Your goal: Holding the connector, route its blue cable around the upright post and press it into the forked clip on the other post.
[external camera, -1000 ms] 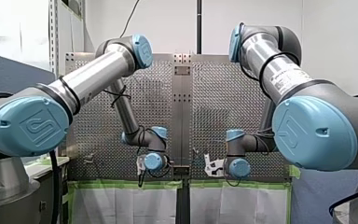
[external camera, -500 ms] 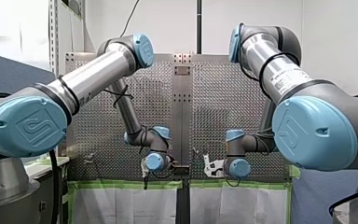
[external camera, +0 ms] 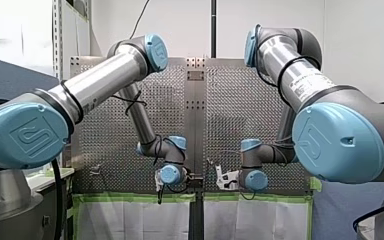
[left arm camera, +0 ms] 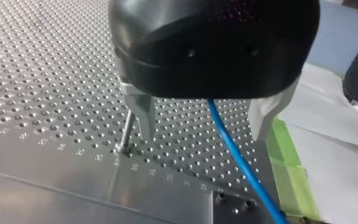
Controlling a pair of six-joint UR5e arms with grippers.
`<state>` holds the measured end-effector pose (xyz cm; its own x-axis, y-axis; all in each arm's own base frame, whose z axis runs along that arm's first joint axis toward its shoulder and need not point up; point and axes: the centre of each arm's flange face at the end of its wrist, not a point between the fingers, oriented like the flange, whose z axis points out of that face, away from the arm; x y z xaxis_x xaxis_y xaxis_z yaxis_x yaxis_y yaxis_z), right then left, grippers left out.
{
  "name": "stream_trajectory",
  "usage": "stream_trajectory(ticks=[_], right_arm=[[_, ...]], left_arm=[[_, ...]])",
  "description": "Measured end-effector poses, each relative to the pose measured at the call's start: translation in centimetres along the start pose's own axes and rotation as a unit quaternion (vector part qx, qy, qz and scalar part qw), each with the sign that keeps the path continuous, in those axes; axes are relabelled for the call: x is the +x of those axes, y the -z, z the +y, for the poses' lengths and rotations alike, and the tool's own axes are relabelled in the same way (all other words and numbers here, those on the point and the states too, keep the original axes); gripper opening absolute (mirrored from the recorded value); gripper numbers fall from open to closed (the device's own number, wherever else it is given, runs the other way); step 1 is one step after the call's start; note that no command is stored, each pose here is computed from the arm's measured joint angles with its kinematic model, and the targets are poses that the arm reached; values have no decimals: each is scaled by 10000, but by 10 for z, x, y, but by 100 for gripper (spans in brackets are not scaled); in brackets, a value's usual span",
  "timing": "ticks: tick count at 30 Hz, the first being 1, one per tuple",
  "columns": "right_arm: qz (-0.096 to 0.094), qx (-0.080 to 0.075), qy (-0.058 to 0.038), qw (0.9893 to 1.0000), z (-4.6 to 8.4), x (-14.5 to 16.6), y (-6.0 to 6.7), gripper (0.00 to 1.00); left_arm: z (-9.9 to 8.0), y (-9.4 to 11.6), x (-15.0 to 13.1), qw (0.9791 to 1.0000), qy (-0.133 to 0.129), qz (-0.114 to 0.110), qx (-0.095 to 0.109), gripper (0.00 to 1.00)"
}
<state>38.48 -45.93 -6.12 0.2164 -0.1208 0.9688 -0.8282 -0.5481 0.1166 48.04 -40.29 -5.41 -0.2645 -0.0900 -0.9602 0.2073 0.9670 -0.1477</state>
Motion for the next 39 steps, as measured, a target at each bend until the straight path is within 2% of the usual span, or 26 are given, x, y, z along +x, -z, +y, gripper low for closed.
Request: stream_trajectory(ticks=[10, 19, 29, 39], right_arm=[[57, 198, -26, 9998, -3, 2, -2, 15], [108, 410, -76, 9991, -6, 3, -4, 15], [105, 454, -73, 9989, -8, 3, -3, 15], [88, 461, -87, 9989, -9, 3, -3, 15]], left_arm=[[-6, 6, 2, 9998, -22, -63, -193, 100], [-19, 15, 3, 9995, -60, -131, -294, 100], [-41, 28, -1, 9991, -94, -247, -328, 100], [-48, 32, 1, 9993, -89, -253, -267, 100]])
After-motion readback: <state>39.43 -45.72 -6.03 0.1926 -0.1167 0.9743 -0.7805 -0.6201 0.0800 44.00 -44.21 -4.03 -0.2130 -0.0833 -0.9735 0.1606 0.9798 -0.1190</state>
